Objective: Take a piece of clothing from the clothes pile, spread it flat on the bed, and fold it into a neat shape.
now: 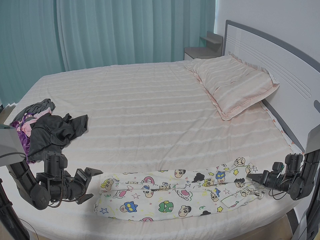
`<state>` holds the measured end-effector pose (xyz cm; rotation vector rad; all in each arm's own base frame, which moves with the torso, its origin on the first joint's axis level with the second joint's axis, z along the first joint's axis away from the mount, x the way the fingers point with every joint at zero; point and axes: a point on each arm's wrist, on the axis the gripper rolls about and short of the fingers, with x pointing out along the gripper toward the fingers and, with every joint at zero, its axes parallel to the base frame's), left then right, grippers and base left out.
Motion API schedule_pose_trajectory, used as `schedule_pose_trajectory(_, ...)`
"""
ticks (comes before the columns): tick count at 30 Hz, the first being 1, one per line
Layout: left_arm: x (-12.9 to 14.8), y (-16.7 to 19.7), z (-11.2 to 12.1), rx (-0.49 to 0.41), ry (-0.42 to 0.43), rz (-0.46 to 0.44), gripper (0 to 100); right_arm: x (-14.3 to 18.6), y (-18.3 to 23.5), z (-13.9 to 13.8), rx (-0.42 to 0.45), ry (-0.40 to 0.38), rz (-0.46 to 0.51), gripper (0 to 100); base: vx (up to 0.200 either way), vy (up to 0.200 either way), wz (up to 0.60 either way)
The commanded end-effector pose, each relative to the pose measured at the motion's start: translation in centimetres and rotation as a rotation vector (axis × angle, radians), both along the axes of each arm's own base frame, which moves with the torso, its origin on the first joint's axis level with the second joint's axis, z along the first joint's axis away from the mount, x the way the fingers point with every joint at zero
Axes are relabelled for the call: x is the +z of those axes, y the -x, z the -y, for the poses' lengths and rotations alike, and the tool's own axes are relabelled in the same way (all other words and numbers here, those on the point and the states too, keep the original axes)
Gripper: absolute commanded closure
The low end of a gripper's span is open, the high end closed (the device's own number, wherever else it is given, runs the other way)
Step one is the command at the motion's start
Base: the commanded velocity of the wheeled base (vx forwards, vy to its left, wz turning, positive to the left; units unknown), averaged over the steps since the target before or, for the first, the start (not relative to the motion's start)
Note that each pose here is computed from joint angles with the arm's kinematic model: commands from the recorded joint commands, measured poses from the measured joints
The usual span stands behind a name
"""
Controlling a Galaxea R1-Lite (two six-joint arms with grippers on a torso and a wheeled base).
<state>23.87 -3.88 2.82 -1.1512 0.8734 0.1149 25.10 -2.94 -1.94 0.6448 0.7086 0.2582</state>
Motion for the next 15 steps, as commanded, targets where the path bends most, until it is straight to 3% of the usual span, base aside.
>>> schedule_pose_trajectory(1,0.0,0.0,0.0,0.000,0.000,0.000,0,0.2,0.1,0.0,-0.002,0.001,0.008,0,0.000,0.000,0.00)
schedule_pose_trajectory(10,0.0,0.0,0.0,-0.001,0.000,0.000,0,1.8,0.7,-0.2,-0.019,0.016,0.042,0,0.000,0.000,0.00)
schedule_pose_trajectory(15,0.1,0.0,0.0,0.001,0.003,0.004,0,1.7,0.6,-0.2,-0.025,0.021,0.045,0,-0.200,0.000,0.00)
